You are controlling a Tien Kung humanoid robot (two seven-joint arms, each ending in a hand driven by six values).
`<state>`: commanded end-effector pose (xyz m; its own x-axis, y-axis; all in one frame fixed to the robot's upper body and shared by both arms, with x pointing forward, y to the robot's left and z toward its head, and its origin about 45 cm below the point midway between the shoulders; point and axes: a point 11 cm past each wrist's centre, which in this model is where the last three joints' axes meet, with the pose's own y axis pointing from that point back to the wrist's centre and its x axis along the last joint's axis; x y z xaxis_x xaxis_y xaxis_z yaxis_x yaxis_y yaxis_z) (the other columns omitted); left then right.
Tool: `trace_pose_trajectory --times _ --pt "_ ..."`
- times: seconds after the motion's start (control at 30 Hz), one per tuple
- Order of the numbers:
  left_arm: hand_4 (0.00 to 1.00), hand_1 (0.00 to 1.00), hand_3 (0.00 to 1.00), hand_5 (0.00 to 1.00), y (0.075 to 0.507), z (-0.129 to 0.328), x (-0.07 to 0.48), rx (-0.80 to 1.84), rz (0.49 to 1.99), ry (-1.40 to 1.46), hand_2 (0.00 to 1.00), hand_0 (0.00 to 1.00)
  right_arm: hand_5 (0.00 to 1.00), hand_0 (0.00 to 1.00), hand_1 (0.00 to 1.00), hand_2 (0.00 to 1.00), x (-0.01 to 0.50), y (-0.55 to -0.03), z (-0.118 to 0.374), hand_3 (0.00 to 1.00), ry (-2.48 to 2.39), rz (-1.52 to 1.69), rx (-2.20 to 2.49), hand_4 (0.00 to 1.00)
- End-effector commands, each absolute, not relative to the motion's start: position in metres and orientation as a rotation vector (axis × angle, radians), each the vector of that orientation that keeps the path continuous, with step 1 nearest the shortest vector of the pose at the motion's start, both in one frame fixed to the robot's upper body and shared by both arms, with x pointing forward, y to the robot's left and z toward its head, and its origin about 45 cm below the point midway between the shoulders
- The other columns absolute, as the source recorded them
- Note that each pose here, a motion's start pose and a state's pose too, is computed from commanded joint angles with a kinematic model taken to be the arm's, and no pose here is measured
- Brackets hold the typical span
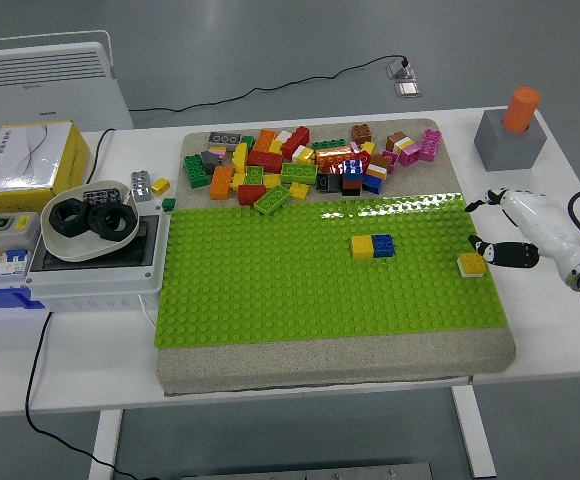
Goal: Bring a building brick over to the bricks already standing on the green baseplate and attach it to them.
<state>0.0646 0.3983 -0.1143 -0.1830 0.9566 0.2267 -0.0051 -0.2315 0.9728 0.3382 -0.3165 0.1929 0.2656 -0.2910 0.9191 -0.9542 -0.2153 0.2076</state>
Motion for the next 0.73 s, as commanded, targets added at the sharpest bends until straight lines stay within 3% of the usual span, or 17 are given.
trace_pose_trajectory --times 0.17,0.2,0.73 --pt "0.998 0.45 0.711 0.998 0.397 -0.115 0.064 1.274 1.534 1.209 0.587 0.621 0.195 0.807 0.782 0.784 0.336 -0.325 0.189 0.675 -1.133 0.949 1.672 0.687" --pt "0.998 0.448 0.71 0.998 0.397 -0.115 0.064 1.275 1.538 1.206 0.586 0.618 0.328 0.816 0.793 0.794 0.335 -0.328 0.189 0.694 -1.123 0.941 1.666 0.853" --pt "0.998 0.438 0.709 0.998 0.4 -0.114 0.064 1.283 1.554 1.187 0.58 0.617 0.325 0.817 0.795 0.798 0.324 -0.339 0.165 0.689 -1.139 0.791 1.733 0.856"
